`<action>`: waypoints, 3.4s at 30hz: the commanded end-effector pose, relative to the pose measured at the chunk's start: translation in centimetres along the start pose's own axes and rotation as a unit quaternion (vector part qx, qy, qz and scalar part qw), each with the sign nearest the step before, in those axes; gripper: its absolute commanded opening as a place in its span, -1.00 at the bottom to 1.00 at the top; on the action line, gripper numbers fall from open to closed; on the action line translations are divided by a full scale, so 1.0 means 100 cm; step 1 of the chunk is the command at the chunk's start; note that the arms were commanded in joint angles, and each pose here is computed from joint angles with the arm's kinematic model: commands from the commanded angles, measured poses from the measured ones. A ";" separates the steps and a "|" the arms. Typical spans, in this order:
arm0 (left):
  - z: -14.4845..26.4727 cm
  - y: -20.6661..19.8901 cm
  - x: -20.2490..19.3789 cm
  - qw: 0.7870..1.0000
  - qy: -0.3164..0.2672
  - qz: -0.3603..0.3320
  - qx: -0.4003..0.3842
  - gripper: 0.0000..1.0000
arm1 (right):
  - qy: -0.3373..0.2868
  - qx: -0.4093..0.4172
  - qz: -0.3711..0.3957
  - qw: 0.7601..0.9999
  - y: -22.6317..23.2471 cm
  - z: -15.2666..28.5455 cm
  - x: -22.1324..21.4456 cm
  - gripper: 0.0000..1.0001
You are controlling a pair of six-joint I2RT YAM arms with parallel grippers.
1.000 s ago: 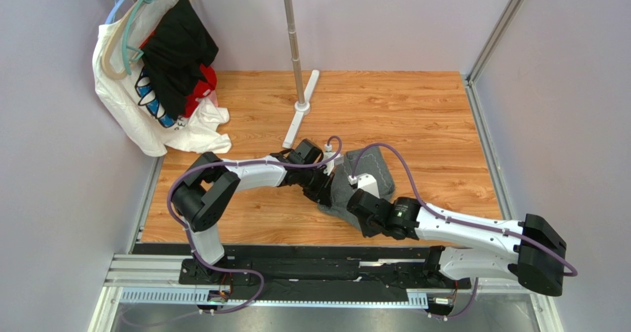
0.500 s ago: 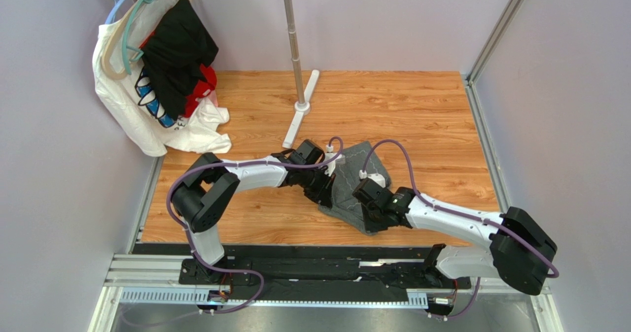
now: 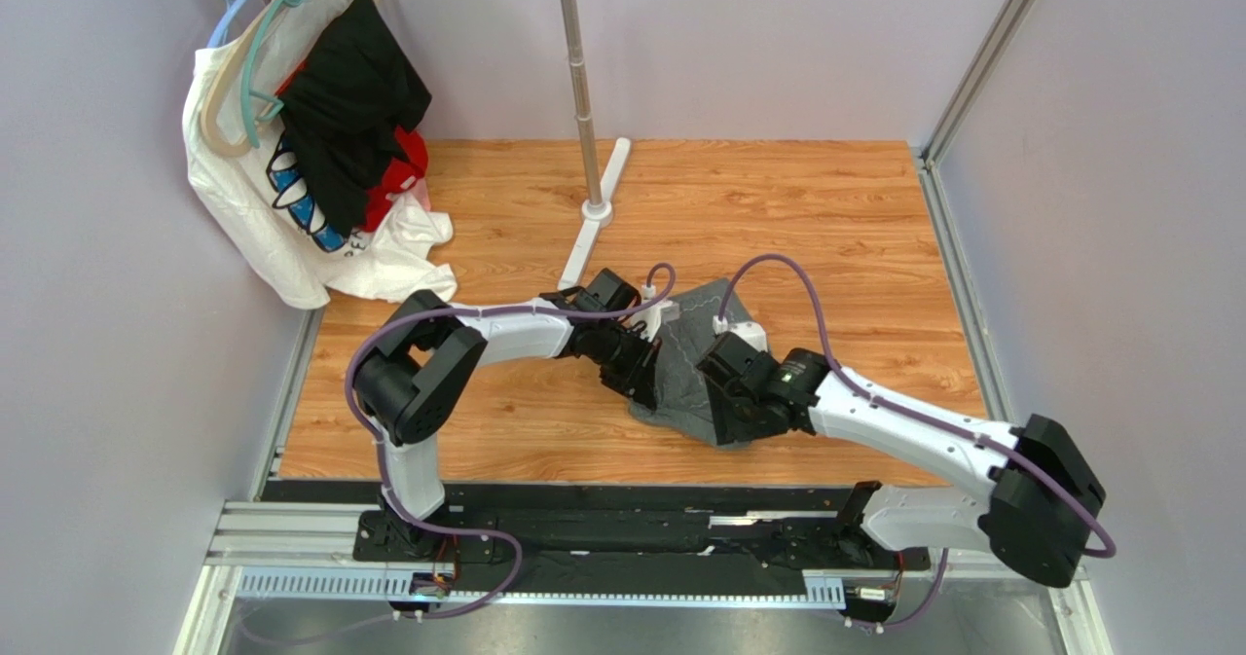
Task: Fold the napkin, place the utensils inside, and roll it up
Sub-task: Roll the napkin with the utensil
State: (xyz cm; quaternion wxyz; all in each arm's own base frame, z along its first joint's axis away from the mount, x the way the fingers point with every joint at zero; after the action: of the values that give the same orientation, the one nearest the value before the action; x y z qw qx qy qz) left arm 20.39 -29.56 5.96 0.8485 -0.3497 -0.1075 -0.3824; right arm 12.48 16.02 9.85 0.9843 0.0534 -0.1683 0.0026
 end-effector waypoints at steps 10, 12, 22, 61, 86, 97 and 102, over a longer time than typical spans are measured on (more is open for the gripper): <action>-0.005 0.021 -0.033 0.994 0.096 0.047 0.011 -0.97 | -0.214 0.101 0.247 0.940 0.096 0.046 0.017 0.05; -0.006 0.022 -0.033 0.994 0.098 0.046 0.011 -0.97 | -0.208 0.093 0.265 0.937 0.103 0.036 0.012 0.04; -0.006 0.022 -0.034 0.993 0.104 0.046 0.005 -0.97 | -0.182 0.043 0.304 0.934 0.096 -0.004 -0.001 0.05; 0.005 0.022 -0.028 0.994 0.090 0.060 0.015 -0.23 | -0.104 -0.002 0.289 0.952 0.078 -0.062 -0.011 -1.00; 0.081 0.055 -0.020 0.969 -0.114 0.096 0.198 0.79 | -0.060 0.171 0.274 0.944 0.078 -0.042 -0.028 -1.00; 0.104 -0.005 -0.007 0.934 -0.332 -0.114 0.063 0.71 | -0.016 0.301 0.265 0.916 0.081 -0.026 -0.020 -1.00; 0.107 -0.034 0.002 0.905 -0.381 -0.190 0.019 0.67 | 0.002 0.325 0.249 0.912 0.080 -0.027 -0.014 -1.00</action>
State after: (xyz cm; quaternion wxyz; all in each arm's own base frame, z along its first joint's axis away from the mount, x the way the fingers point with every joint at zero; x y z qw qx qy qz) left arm 18.96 -21.89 10.99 0.7764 -0.3713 -0.3969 -0.3191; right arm 12.02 23.47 6.80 0.9013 0.2694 -0.1811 0.2868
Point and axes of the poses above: each gripper's point midway between its finger pads, its own z axis back along the fingers, its own y axis along the line the jaws close on, x = y × z, the point moved 5 cm from there along z, back along the fingers, and after that the axes turned 10 degrees about -z, right-handed, at the moved point
